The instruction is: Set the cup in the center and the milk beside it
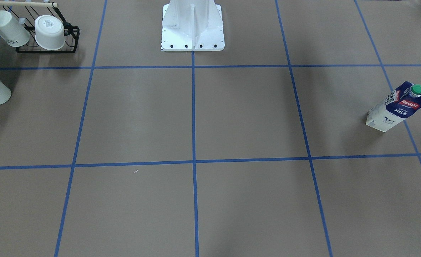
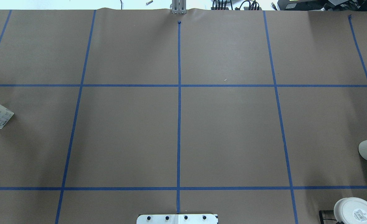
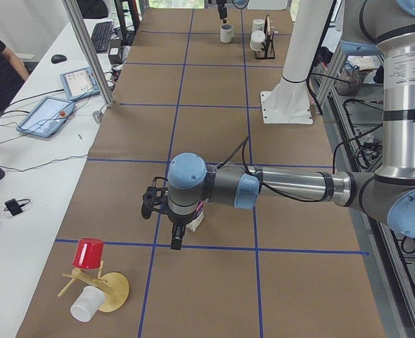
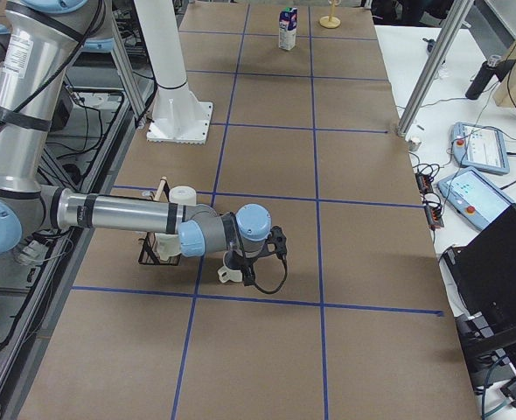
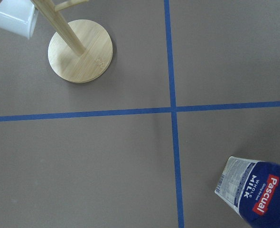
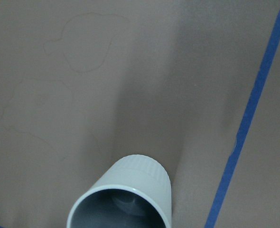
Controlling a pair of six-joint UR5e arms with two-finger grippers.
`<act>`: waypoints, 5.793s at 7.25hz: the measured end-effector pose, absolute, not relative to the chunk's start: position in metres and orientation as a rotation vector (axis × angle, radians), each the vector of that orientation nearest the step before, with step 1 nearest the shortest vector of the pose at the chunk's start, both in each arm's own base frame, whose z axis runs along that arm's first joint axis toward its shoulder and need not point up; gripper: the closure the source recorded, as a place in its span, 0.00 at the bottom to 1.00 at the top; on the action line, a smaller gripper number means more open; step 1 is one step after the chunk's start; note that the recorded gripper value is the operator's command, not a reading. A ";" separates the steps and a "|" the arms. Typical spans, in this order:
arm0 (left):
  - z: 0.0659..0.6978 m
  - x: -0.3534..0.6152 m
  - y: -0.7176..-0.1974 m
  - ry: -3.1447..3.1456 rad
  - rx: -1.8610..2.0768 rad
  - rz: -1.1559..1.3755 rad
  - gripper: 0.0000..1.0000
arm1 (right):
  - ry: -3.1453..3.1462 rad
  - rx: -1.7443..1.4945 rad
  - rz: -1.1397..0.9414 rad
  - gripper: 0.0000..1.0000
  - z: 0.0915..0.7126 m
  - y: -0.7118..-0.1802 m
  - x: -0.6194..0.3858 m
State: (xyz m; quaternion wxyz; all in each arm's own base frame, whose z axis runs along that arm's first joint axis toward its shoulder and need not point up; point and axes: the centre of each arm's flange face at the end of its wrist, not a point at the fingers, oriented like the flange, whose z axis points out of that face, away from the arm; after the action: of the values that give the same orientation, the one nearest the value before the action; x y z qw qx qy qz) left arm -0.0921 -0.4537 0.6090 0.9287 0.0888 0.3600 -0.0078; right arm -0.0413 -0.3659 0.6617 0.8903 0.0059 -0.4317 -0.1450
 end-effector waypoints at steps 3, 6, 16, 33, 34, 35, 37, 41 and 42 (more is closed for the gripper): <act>0.603 -0.091 -0.453 0.751 0.190 -0.011 0.02 | -0.893 -0.005 -0.324 0.00 0.673 -0.363 -0.046; 0.605 -0.091 -0.453 0.754 0.186 -0.012 0.02 | -0.893 -0.032 -0.337 0.85 0.687 -0.361 -0.053; 0.600 -0.091 -0.459 0.754 0.193 -0.010 0.02 | -1.200 0.109 -0.198 1.00 0.588 -0.433 -0.042; 0.604 -0.088 -0.463 0.808 0.175 -0.026 0.02 | -0.864 0.115 -0.164 0.00 0.205 -0.590 -0.531; 0.597 -0.087 -0.464 0.821 0.185 -0.020 0.02 | -0.878 0.119 -0.134 0.00 0.193 -0.595 -0.527; 0.581 -0.086 -0.466 0.843 0.207 -0.008 0.02 | -0.892 0.122 -0.109 0.00 0.183 -0.602 -0.518; 0.537 -0.072 -0.466 0.861 0.269 0.053 0.02 | -0.925 0.104 -0.076 0.00 0.174 -0.621 -0.486; 0.521 -0.002 -0.420 0.730 0.378 0.335 0.02 | -0.931 0.080 -0.010 0.00 0.193 -0.626 -0.396; 0.528 0.008 -0.415 0.718 0.382 0.365 0.02 | -0.932 0.080 -0.001 0.00 0.203 -0.622 -0.379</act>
State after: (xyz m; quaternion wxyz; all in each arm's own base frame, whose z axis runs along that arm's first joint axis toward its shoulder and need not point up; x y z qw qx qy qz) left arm 0.0082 -0.4145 0.5277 0.9023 0.1847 0.3472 0.1766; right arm -0.3789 -0.6223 0.2032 0.8925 0.0386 -0.4494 -0.0005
